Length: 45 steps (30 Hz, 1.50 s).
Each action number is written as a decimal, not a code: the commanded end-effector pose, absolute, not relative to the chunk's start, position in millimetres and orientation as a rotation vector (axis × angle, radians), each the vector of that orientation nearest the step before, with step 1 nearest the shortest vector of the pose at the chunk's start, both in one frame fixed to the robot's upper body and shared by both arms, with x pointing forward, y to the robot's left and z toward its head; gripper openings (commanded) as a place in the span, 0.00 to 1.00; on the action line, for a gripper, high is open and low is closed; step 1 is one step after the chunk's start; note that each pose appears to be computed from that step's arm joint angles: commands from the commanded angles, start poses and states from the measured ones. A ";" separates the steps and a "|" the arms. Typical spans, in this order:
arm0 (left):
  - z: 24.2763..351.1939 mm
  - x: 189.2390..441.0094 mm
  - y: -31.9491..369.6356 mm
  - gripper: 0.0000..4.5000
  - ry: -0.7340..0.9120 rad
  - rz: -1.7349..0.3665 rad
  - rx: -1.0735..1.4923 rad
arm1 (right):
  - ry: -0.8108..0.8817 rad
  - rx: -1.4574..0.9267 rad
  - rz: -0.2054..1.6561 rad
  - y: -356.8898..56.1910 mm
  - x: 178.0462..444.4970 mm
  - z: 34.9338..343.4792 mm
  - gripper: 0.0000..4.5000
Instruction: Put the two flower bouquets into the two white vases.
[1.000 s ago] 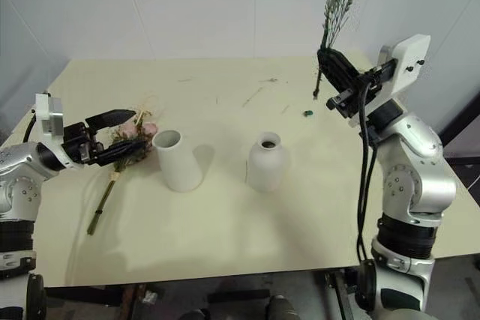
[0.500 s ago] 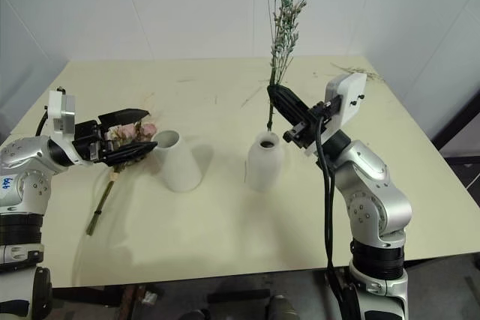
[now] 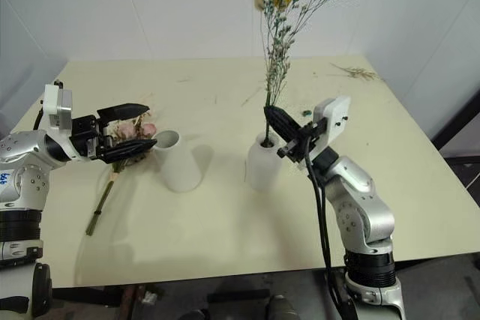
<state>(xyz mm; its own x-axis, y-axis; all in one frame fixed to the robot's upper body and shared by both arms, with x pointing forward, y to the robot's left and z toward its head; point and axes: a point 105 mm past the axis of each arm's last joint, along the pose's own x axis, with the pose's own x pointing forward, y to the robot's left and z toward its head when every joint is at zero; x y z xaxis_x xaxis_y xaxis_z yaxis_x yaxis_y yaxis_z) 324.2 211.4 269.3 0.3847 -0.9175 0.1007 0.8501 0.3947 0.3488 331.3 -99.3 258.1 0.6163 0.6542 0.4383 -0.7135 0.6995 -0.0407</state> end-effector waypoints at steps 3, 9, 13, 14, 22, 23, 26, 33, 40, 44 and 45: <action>291.5 315.4 212.8 1.00 -0.364 -1.129 0.326 | -0.498 0.081 0.808 -98.7 325.5 252.3 0.05; 294.2 316.1 215.6 1.00 -0.386 -1.100 0.333 | -0.543 0.020 0.778 -108.1 319.8 256.9 0.43; 295.1 316.2 218.3 1.00 -0.384 -1.093 0.339 | -0.550 -0.016 0.788 -112.0 313.7 263.7 0.72; 295.0 316.6 219.7 1.00 -0.379 -1.086 0.344 | -0.545 -0.024 0.794 -113.6 311.6 265.0 0.79; 289.1 350.6 283.9 1.00 -0.046 -0.666 0.489 | -0.343 -0.223 0.876 -169.8 288.5 266.6 0.86; 291.4 354.4 288.8 1.00 -0.016 -0.622 0.482 | -0.317 -0.247 0.901 -175.2 285.7 269.3 0.86; 285.0 361.8 309.9 1.00 0.160 -0.473 0.457 | -0.260 -0.310 0.988 -180.1 276.5 279.1 0.86; 257.8 352.4 320.5 1.00 0.521 -0.382 0.448 | -0.226 -0.376 1.205 -159.9 262.1 301.8 0.86; 230.5 348.9 320.0 1.00 0.672 -0.322 0.460 | -0.210 -0.422 1.343 -150.0 257.4 302.3 0.86; 209.6 347.0 316.0 1.00 0.738 -0.295 0.445 | -0.224 -0.430 1.375 -144.2 257.1 302.0 0.86; 201.6 345.3 310.1 1.00 0.758 -0.321 0.432 | -0.230 -0.432 1.381 -142.3 256.7 301.5 0.86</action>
